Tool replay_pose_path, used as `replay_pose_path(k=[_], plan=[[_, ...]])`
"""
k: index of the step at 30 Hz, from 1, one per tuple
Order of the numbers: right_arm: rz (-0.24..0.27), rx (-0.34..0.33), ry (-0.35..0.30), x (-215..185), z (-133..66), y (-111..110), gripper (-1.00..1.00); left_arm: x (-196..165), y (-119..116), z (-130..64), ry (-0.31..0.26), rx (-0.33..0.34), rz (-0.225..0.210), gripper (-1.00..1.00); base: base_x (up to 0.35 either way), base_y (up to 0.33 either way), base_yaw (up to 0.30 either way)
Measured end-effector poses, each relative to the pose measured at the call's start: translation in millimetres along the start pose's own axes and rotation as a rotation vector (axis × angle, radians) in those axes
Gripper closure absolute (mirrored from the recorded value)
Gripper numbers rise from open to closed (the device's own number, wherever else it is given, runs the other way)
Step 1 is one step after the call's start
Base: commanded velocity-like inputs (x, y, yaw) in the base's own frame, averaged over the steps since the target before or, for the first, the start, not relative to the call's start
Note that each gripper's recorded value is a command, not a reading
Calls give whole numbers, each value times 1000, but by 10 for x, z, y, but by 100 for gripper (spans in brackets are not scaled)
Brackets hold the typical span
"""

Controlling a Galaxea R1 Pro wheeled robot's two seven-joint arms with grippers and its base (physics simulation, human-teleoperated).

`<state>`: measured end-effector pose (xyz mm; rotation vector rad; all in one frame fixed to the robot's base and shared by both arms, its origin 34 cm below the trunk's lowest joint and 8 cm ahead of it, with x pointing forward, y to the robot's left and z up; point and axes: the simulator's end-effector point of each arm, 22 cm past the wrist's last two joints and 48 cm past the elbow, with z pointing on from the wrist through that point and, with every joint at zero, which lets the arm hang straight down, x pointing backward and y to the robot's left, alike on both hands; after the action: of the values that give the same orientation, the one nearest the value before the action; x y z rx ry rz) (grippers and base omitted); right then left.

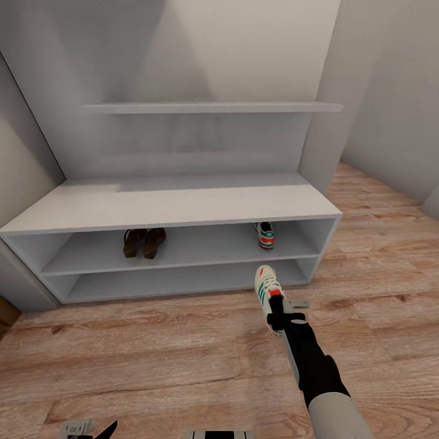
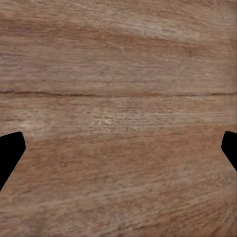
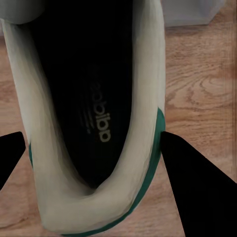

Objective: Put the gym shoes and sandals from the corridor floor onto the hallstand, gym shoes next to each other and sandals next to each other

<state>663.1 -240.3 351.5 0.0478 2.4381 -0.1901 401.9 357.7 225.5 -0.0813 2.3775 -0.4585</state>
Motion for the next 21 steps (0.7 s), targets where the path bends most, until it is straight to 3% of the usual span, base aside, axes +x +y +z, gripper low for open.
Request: replay_pose_path(k=[8,21], plan=[[3,39,-29,-236,-1,-81,100,6,-9,3,3,3,3,-100,0,0,0],[8,43,-46,-339,-11,-96,100,5,-5,1,4,3,3,-100,5,34,0]])
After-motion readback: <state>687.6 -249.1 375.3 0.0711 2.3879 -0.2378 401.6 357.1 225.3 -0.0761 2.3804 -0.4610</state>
